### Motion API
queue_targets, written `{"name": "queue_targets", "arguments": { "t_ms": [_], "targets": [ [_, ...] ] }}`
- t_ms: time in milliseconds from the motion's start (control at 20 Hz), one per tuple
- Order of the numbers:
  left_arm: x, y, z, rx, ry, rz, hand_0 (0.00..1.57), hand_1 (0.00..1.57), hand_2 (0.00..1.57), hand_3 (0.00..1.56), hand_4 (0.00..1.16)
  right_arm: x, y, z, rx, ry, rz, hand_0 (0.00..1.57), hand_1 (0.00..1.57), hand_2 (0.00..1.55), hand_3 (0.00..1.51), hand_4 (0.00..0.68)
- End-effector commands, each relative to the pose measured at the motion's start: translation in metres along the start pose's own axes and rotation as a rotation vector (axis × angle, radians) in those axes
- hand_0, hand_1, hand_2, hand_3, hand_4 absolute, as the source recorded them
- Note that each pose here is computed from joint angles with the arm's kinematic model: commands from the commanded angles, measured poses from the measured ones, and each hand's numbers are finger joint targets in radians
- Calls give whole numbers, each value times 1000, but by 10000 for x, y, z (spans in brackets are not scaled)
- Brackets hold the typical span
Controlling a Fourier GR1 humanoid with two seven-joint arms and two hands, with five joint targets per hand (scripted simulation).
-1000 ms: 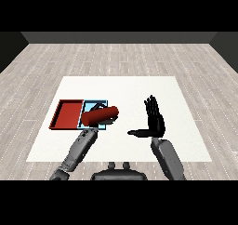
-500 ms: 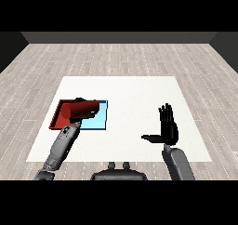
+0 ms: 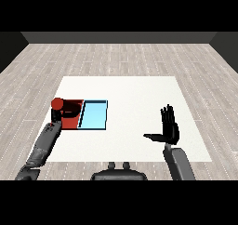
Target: Pick the red can and put it in the red box
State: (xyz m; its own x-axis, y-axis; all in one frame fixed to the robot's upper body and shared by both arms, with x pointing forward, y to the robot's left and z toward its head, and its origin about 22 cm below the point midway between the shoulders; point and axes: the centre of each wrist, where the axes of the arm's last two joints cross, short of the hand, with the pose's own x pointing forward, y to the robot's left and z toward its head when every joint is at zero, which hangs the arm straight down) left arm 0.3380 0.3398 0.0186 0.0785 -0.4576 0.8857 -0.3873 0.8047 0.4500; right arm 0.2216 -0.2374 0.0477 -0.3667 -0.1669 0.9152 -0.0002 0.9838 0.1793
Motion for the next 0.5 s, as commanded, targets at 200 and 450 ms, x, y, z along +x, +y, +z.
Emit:
{"name": "queue_targets", "arguments": {
  "t_ms": [200,450],
  "targets": [
    [-568,369,-179,11,348,-289,1232,1232,1150,1068,922,-190,-101,-85,-4,-5,5,0,0,0,0,0],
    [-934,248,47,-28,486,-343,0,0,324,0,705,-322,-150,-199,-27,13,32,0,0,0,0,0]
  ]
}}
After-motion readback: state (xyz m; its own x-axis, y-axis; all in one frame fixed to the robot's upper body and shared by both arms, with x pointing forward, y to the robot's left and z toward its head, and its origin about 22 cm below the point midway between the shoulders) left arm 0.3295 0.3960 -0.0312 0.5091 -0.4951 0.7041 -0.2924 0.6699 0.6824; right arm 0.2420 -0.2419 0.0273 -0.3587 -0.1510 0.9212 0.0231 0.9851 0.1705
